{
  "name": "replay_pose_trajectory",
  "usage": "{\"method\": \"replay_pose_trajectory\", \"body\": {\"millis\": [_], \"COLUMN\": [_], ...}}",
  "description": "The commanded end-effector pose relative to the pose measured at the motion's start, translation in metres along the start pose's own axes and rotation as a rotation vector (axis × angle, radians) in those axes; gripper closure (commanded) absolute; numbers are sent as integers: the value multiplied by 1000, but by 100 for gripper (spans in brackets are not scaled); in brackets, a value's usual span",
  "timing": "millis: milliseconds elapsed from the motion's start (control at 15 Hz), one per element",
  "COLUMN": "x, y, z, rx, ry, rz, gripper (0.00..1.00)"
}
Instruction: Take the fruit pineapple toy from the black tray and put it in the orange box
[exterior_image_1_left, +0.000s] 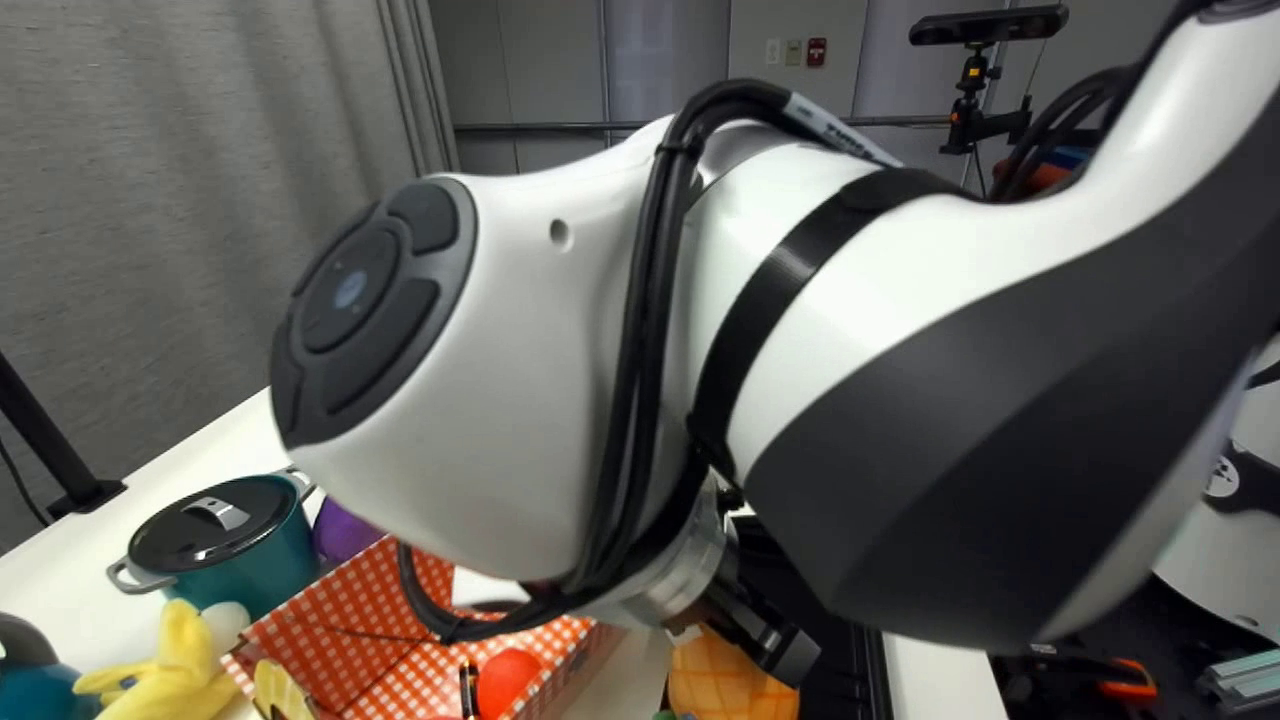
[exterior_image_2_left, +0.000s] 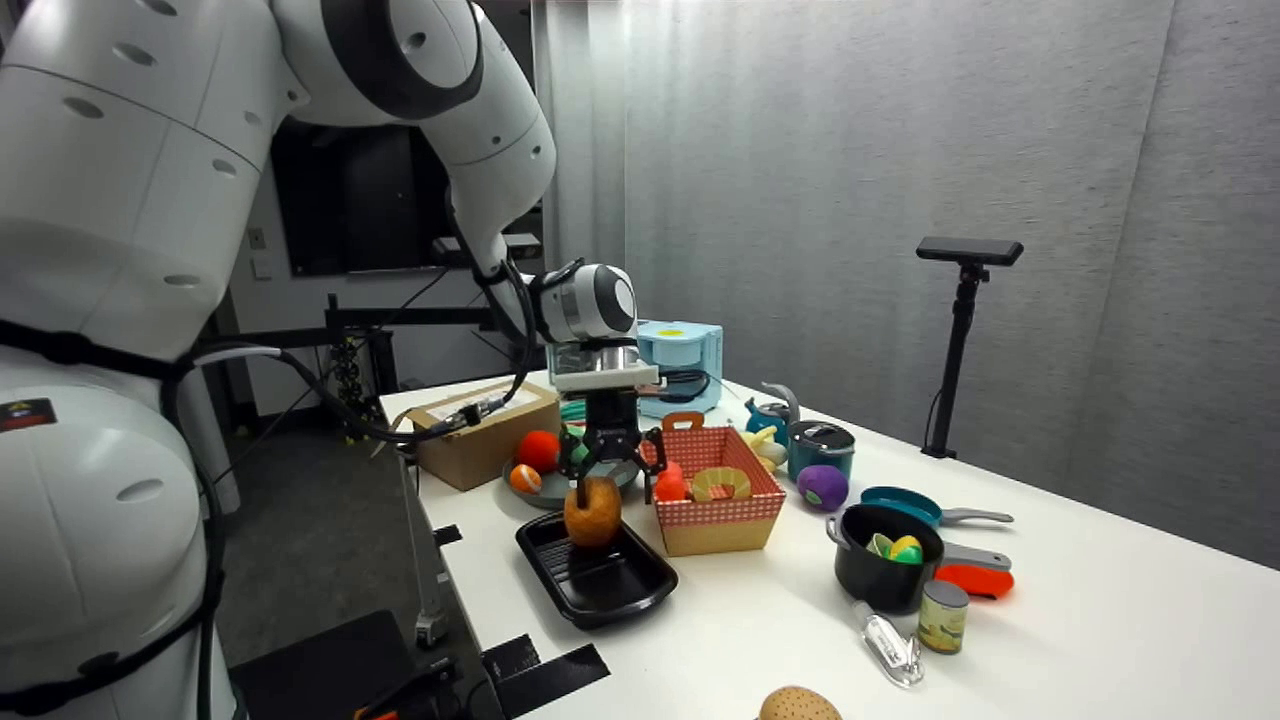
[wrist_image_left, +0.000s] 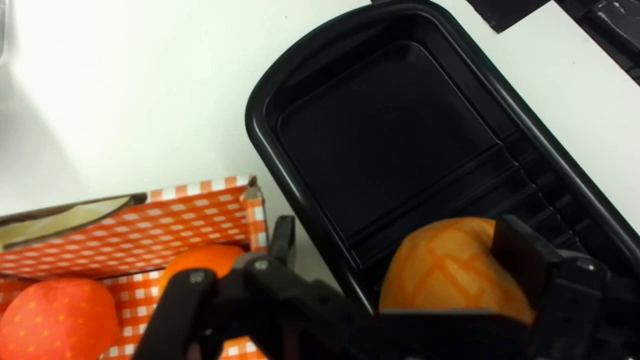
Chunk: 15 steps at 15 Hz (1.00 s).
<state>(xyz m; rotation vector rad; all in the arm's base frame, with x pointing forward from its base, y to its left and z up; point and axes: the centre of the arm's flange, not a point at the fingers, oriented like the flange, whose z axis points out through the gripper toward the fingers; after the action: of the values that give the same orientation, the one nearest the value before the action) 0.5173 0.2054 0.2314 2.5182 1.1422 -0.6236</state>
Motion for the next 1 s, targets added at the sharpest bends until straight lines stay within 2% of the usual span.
{"method": "replay_pose_trajectory", "body": {"millis": [0, 467, 733, 933], "x": [4, 12, 35, 61], "y": [10, 10, -10, -39], "z": [1, 1, -4, 1], "rx": [44, 44, 11, -5], "ry": [7, 5, 10, 2], "rz": [51, 64, -2, -79], "gripper": [0, 0, 0, 0]}}
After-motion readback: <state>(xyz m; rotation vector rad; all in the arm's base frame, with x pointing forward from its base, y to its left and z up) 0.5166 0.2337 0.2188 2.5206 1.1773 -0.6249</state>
